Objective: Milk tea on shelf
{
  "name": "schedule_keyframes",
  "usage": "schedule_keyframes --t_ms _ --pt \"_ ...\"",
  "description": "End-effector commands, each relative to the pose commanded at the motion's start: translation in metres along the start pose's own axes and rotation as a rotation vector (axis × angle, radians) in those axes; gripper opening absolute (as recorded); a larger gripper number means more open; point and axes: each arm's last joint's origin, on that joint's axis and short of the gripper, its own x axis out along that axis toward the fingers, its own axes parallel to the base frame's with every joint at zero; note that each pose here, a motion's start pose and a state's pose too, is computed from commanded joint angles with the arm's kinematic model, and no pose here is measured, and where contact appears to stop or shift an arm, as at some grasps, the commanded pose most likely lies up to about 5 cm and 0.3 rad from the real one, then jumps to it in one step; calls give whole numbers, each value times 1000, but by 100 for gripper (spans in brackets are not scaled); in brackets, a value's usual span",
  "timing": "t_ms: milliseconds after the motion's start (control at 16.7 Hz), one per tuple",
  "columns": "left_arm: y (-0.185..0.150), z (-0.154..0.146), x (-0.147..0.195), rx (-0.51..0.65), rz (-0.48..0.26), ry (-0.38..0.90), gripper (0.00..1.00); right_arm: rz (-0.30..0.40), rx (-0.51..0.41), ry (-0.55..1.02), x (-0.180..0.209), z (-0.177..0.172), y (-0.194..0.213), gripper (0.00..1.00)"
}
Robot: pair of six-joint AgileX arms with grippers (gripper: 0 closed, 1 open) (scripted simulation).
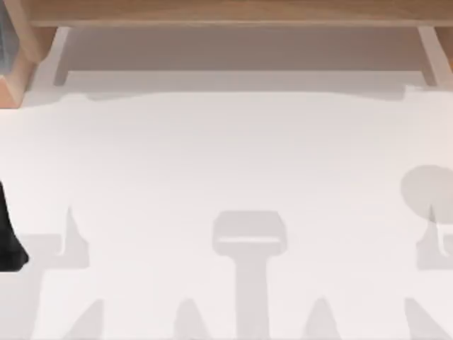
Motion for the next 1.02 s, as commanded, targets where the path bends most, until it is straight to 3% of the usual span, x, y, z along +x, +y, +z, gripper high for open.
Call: schedule_keyframes --t_ms 600,1020 --pt "0 0 0 0 0 0 100 -8 -25 31 23 2 -12 100" --pt "0 0 0 0 0 0 100 -15 -34 129 55 -21 -42 100"
